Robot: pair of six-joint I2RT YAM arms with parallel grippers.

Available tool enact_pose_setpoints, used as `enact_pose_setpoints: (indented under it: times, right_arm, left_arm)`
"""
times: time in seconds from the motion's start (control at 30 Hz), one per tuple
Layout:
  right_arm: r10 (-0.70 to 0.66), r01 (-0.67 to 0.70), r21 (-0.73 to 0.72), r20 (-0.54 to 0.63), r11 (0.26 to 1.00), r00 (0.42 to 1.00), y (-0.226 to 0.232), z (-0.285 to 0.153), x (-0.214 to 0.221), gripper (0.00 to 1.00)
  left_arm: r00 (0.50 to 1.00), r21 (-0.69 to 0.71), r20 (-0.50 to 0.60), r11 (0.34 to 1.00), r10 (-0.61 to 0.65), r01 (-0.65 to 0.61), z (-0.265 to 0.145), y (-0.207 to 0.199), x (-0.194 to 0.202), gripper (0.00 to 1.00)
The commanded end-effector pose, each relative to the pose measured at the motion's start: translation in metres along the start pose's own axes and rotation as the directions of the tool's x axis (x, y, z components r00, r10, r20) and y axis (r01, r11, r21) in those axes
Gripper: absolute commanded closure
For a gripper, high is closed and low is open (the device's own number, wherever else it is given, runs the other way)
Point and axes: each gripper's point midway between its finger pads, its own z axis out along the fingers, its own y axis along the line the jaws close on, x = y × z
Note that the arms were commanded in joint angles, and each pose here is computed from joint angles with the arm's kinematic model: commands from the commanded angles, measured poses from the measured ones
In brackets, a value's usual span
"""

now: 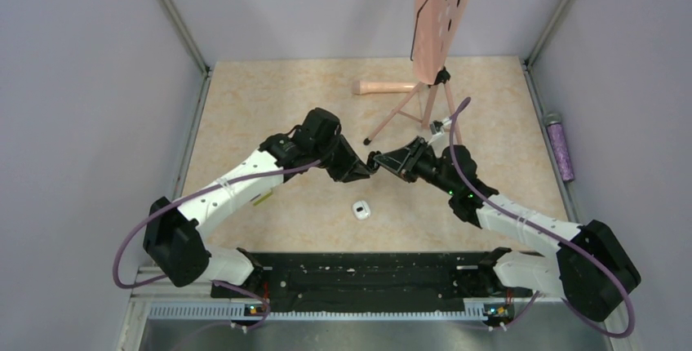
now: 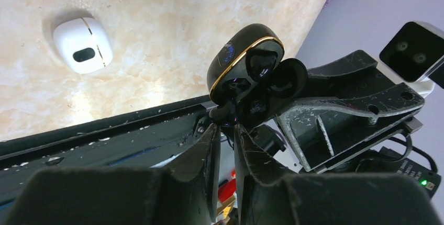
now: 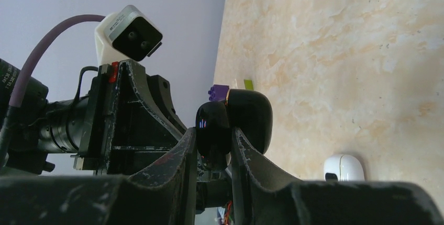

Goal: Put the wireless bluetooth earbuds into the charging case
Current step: Adjust the left earbud in the left side groove of the charging case.

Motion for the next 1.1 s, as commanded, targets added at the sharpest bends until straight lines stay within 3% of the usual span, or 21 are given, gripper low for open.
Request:
enact_pose_setpoints:
  times: [0.0,0.37,1.07]
  right_arm:
    - [-0.05,0.034,-0.171,-0.087,0.985,0.995,0.051,-0.004,0.007,1.0]
    - [-0.068,0.045,-0.191,-0.121,0.981,0.99,0.056,-0.008,0.012,1.0]
    - [-0.075,0.04,-0.211,-0.162,0.977,0.984,0.055,-0.008,0.02,1.0]
  left_arm:
    - [0.996,0.072,0.057,0.995,0.069,-0.073,-0.01,-0.025,-0.01,0.79]
    - [0.985,0.045,0.118,0.99,0.124,-0.13,-0.021,-0.021,-0.019,0.69]
    - [0.976,0.021,0.135,0.984,0.172,-0.177,-0.024,-0.02,-0.026,0.73]
